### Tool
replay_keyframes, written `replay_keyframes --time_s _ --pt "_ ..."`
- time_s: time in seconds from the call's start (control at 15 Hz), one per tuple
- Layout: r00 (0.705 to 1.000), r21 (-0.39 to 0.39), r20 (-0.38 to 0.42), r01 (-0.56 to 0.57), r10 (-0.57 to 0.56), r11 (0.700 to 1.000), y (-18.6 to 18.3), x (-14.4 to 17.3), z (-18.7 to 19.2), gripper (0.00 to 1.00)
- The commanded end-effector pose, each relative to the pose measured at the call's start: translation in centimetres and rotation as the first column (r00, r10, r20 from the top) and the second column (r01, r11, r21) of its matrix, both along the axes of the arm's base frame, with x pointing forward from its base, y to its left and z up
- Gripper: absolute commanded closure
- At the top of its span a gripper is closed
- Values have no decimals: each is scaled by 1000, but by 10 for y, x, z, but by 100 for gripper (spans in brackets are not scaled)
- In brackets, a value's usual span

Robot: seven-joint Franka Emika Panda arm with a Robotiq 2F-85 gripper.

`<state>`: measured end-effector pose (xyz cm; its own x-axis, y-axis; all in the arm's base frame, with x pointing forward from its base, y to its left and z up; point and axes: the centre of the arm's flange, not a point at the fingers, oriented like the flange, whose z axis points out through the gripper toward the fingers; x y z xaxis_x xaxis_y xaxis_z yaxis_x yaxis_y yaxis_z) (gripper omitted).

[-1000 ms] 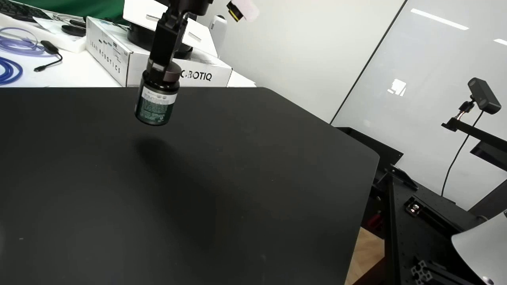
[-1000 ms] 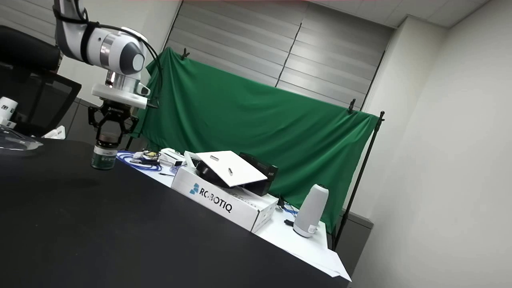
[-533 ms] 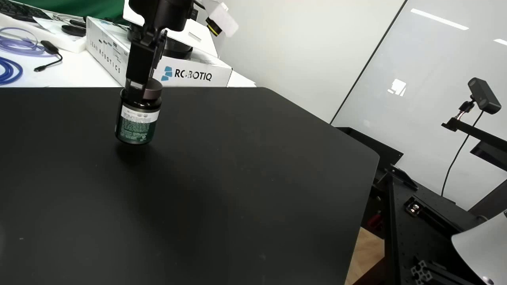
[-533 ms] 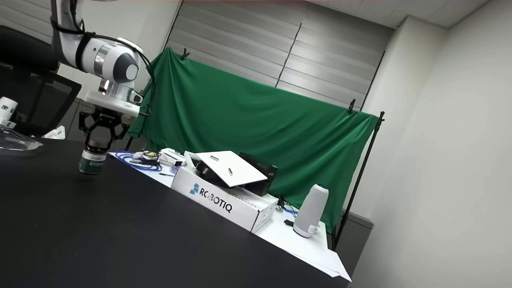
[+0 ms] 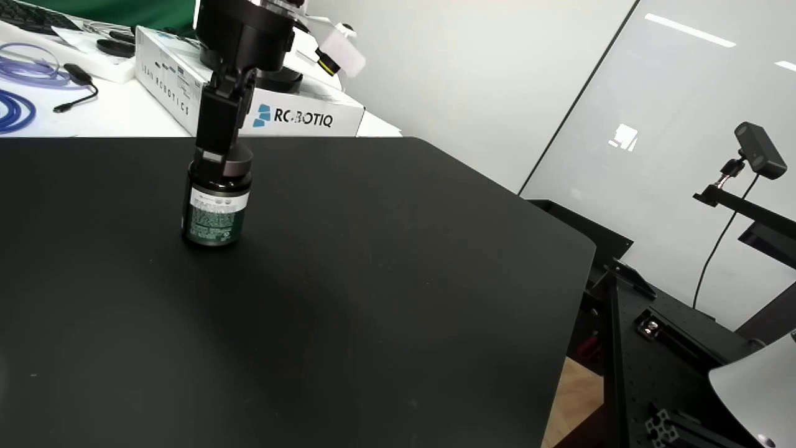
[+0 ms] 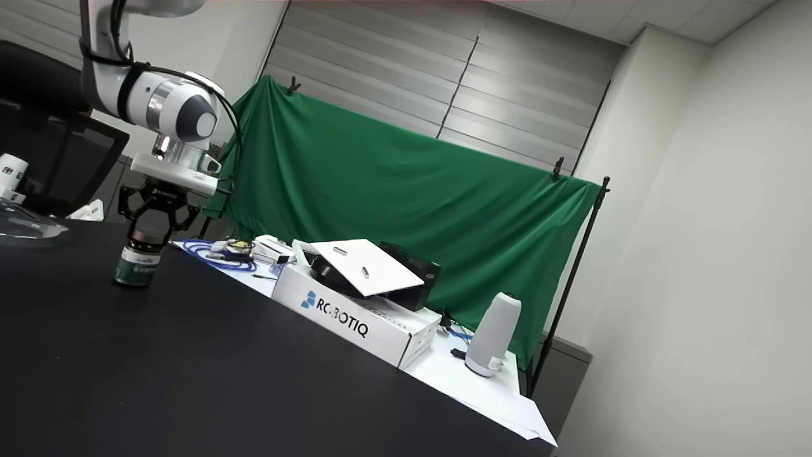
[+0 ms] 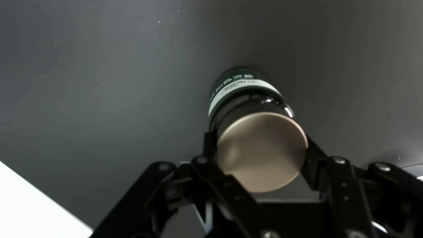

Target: Move the bottle backwards

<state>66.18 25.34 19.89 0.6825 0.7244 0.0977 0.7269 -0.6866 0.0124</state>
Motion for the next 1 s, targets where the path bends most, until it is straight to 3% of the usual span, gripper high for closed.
replay_keyframes --time_s 0.0,0.13,0.6,0.93 --pt "1000 11 -2 4 -4 1000 4 18 14 13" --pt "1000 14 30 6 -6 1000 3 26 33 1" --pt "985 29 173 -10 5 1000 3 36 122 0" --pt "984 41 176 -7 -1 999 7 36 125 0"
